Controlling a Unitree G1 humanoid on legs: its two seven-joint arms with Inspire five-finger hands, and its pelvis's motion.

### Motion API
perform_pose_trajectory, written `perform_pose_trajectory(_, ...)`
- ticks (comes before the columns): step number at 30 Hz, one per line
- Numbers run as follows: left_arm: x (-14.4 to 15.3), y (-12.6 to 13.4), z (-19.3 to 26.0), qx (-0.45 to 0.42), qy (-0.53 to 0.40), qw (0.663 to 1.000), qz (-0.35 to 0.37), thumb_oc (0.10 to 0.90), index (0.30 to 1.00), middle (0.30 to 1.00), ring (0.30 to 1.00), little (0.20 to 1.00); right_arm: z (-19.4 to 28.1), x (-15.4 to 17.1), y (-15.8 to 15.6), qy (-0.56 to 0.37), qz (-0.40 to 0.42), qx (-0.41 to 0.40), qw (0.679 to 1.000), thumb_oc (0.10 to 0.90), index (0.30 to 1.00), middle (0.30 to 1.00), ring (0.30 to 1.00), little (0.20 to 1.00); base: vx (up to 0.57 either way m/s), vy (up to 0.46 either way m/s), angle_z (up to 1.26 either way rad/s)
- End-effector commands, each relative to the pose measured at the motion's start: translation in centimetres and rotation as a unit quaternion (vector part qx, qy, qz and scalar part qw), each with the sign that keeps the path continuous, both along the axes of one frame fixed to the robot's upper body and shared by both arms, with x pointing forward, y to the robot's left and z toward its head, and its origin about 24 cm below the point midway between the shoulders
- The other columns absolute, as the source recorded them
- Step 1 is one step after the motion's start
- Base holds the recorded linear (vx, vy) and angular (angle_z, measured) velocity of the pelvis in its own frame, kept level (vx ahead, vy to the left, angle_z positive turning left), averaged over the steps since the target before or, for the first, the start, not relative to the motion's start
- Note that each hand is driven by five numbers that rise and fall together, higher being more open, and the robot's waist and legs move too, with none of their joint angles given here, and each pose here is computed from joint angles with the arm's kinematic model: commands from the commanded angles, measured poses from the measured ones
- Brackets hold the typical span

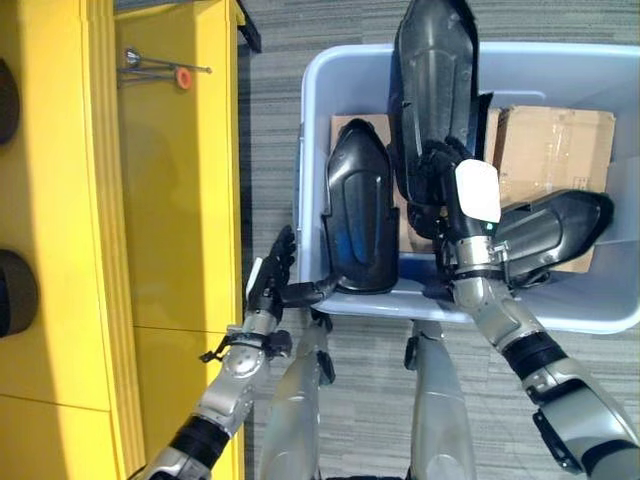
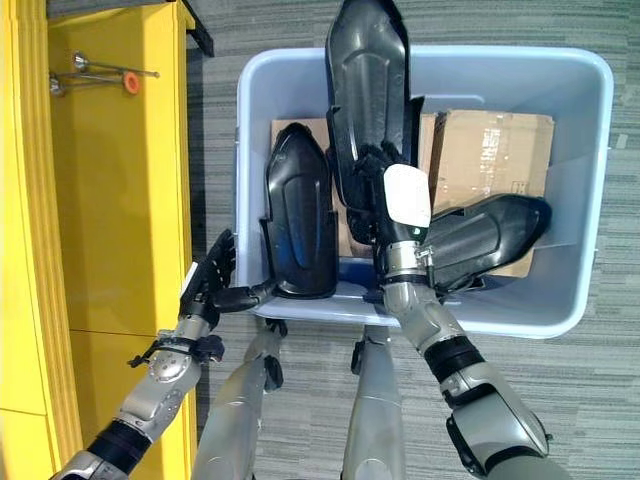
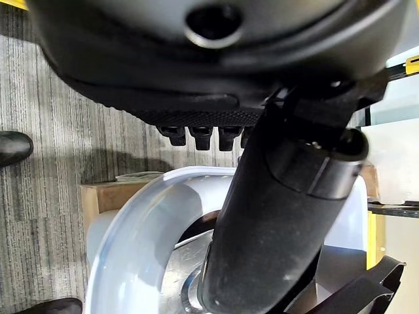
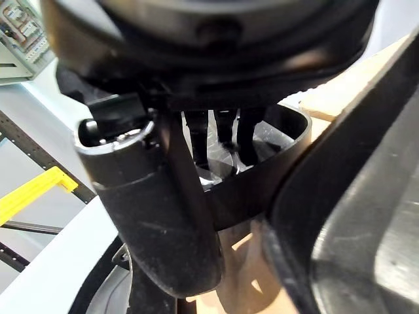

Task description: Move parts from the plastic box to the shelf.

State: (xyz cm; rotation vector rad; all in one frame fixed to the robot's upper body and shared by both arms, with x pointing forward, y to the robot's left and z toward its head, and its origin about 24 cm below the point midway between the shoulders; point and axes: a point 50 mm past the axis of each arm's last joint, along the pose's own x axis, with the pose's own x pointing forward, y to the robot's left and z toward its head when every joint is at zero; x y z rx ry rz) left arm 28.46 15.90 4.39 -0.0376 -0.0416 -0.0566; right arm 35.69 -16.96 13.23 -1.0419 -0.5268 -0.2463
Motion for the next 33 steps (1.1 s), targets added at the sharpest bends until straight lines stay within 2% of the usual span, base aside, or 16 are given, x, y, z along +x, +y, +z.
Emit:
perform_pose_trajectory(1, -0.1, -0.6, 3.8, -0.030, -0.102, 0.994, -0.015, 0.900, 1.000, 1.000, 1.000, 1.000, -7.6, -1.2, -1.7, 0.195, -0.033, -0.039, 0.979, 0.400, 0.300, 0.300, 0.300, 0.300, 0.00, 0.000, 0.00)
perform_pose_trajectory(16, -0.2, -0.1, 3.6, -0.021, -0.098, 0.995, -0.003, 0.900, 1.000, 1.000, 1.000, 1.000, -5.3, -2.0, -1.7, 0.137, -0.007, -0.039, 0.990, 0.400, 0.300, 0.300, 0.300, 0.300, 0.01, 0.002, 0.02)
perform_pose_trajectory(33, -0.8, 1.1, 2.5, -0.002, -0.075, 0.997, 0.007, 0.900, 1.000, 1.000, 1.000, 1.000, -2.2, -5.0, -3.4, 0.044, 0.008, -0.028, 0.999, 0.400, 0.300, 0.300, 0.300, 0.300, 0.02, -0.001, 0.02)
